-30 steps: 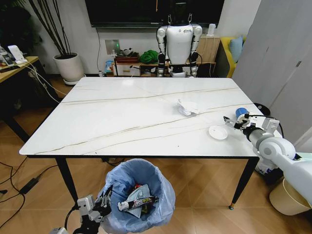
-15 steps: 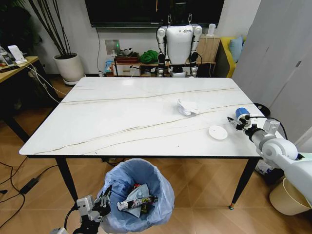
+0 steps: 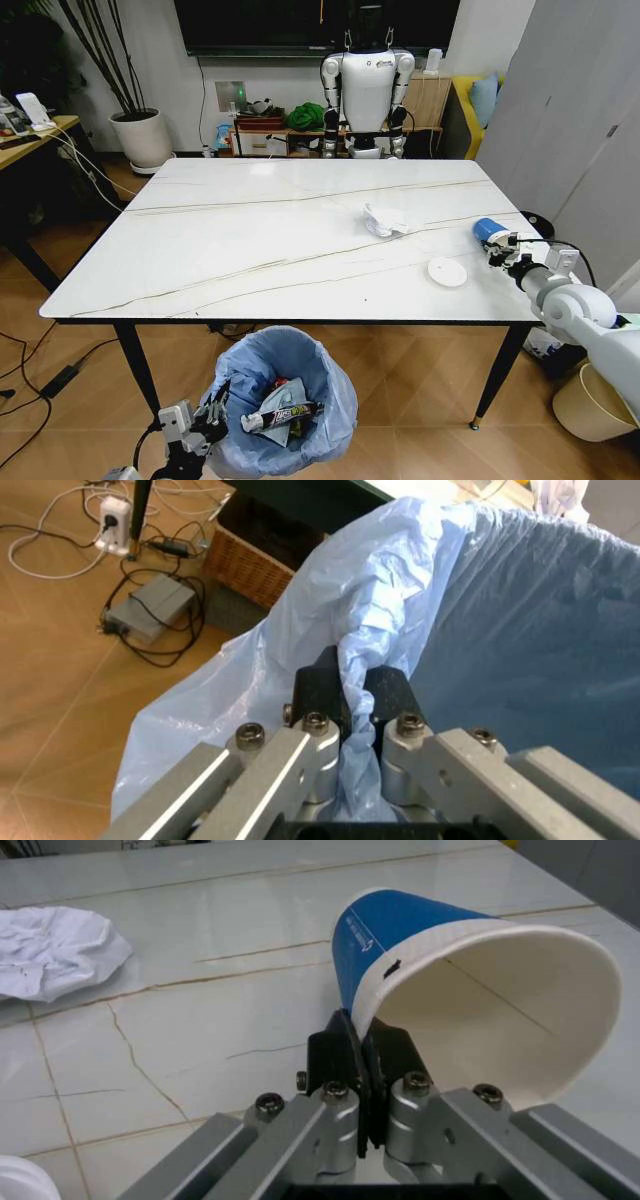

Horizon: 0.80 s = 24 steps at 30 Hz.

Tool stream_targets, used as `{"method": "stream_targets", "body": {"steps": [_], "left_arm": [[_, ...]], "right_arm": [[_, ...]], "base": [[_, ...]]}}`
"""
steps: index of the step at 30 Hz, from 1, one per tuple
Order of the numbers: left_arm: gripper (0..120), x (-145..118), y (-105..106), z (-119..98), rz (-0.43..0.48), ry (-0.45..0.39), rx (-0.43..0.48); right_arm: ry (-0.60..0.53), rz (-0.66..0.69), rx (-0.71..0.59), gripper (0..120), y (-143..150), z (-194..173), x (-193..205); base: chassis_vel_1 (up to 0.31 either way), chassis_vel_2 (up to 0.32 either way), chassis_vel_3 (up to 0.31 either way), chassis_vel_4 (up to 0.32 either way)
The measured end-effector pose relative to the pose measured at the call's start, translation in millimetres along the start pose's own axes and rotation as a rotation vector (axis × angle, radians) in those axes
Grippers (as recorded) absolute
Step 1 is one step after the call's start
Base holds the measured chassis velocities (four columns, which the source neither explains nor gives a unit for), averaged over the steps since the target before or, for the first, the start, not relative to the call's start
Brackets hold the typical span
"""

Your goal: Pick up the trash bin and place the trash from the table into it.

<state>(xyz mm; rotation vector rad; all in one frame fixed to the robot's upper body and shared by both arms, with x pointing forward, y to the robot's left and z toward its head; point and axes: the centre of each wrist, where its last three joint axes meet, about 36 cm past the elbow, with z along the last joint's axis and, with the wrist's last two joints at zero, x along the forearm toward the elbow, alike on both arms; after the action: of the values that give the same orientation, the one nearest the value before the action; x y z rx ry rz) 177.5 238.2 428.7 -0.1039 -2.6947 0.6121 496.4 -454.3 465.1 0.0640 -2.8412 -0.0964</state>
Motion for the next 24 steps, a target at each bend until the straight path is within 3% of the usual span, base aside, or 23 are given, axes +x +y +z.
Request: {"method": "stream_targets", "body": {"steps": [12,16,24], "left_arm": [[0,0,-2,-2,0.01,0.002,-0.005],[0,0,-3,-4,0.018,0.001,-0.007],[0,-7,-2,-9,0.025,0.003,0.001]], "right_arm": [[-0.091,-0.105,0.103,0,2,-25,16],[-0.15,-0.208,0.198,0,7,-45,29],[-0.342,-0.539,0.401,0,26,-92,60]], "base": [[0.0,0.0,0.0,0.0],[0.0,0.0,0.0,0.0],[0.0,0.0,0.0,0.0]]}}
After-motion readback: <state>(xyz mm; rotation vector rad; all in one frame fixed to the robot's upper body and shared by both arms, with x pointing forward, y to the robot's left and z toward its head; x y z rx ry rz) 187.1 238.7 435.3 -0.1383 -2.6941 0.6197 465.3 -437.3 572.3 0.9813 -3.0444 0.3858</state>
